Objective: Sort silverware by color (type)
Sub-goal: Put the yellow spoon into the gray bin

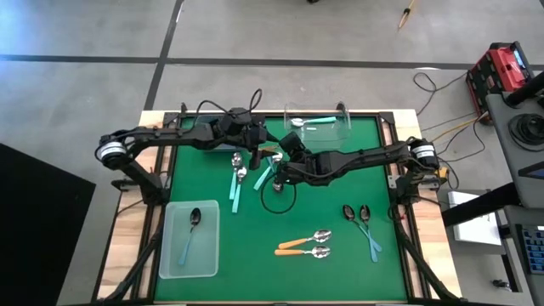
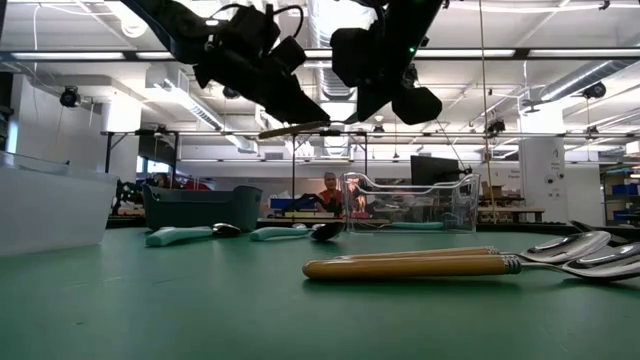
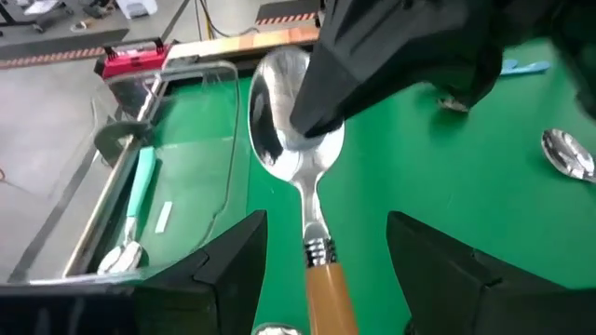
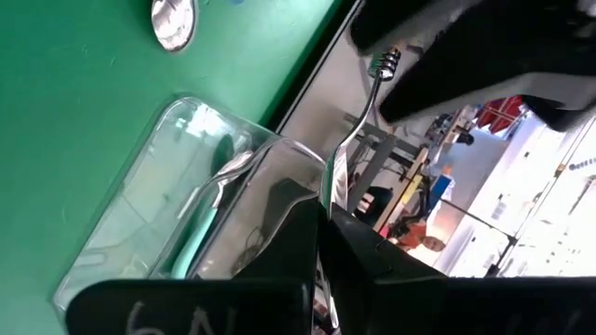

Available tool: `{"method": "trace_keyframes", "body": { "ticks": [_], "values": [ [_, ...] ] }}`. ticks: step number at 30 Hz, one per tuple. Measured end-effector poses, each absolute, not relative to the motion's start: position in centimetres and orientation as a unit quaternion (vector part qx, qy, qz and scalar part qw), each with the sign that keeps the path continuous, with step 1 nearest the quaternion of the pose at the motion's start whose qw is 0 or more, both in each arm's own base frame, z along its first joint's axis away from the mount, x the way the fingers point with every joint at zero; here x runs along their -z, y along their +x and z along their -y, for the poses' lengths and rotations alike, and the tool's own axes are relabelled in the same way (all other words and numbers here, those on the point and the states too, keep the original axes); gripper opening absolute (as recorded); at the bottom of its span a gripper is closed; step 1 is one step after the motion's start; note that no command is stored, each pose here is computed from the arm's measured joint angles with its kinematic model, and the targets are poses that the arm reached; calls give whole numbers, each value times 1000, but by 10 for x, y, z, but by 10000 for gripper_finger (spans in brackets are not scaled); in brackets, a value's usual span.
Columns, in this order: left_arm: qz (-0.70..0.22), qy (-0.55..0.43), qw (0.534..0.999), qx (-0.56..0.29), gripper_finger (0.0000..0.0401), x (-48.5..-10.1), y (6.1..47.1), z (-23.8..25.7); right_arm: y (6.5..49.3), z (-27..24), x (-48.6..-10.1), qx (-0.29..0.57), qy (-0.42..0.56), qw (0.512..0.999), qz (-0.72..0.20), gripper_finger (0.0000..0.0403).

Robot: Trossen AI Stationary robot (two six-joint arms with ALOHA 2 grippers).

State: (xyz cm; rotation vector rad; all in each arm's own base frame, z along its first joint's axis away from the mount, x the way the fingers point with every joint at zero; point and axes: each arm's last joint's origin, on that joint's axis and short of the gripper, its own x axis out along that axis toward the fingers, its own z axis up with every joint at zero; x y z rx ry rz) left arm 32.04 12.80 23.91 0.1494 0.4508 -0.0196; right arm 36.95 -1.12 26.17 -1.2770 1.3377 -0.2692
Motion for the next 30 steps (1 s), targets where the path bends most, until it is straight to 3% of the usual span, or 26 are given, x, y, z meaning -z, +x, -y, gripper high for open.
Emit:
{"method": "trace_keyframes", "body": {
  "ticks": [8, 14, 19, 30],
  "values": [
    [-239, 66, 969, 11, 173, -229, 324, -129, 370, 11, -262, 117, -549, 595, -575, 8],
    [-232, 67, 970, 10, 111, -234, 322, -129, 370, 11, -262, 118, -549, 597, -573, 8],
    [-238, 64, 969, 4, 30, -233, 321, -129, 371, 11, -262, 118, -547, 601, -570, 9],
    [-249, 50, 967, -2, 30, -234, 320, -124, 373, 11, -263, 131, -532, 621, -560, 12]
  ]
}}
